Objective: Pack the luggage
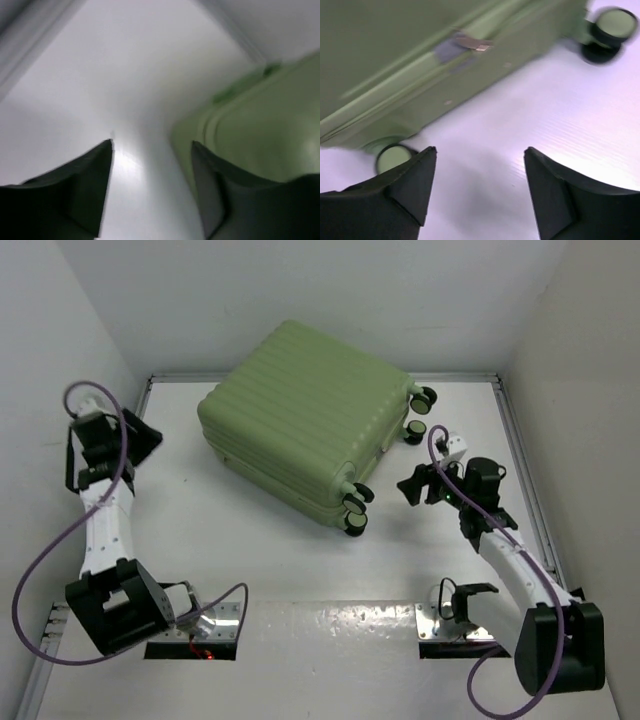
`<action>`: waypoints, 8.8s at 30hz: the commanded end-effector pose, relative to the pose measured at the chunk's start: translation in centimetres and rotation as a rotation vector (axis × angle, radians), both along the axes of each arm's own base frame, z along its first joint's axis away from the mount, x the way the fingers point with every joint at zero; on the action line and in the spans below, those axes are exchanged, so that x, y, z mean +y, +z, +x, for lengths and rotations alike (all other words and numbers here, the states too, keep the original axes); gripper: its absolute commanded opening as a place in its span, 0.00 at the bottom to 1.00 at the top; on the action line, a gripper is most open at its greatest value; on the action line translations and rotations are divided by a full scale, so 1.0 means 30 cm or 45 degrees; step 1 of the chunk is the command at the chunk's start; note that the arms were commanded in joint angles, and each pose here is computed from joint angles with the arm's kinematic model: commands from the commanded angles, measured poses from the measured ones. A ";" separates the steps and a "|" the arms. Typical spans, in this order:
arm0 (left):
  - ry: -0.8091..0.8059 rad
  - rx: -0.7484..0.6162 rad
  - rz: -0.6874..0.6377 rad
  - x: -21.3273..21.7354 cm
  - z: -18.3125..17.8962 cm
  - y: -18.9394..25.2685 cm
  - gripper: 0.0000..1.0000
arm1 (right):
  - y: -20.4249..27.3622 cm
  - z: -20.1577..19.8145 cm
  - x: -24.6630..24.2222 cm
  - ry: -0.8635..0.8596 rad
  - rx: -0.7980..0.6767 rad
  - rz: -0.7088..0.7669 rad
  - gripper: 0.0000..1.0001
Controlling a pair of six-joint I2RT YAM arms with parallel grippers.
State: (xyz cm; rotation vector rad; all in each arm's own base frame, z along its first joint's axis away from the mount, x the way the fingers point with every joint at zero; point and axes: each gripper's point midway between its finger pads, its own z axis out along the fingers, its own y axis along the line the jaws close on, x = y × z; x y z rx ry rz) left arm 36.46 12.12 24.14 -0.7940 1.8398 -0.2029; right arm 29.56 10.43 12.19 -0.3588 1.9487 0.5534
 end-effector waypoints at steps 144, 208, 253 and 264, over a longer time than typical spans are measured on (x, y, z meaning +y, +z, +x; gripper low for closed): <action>-0.464 0.429 -0.030 -0.315 0.213 -0.480 0.90 | 0.473 0.533 -0.078 0.377 -0.001 -0.717 0.00; -0.381 0.021 0.004 -0.255 0.077 -0.167 1.00 | 0.098 0.152 0.219 -0.002 0.467 0.157 0.55; -0.466 0.021 -0.049 -0.297 0.082 -0.201 1.00 | 0.024 0.167 0.243 0.171 -0.224 0.012 0.56; -0.513 0.004 0.009 -0.315 0.030 -0.158 1.00 | 0.054 0.259 0.298 0.214 -0.301 0.066 0.51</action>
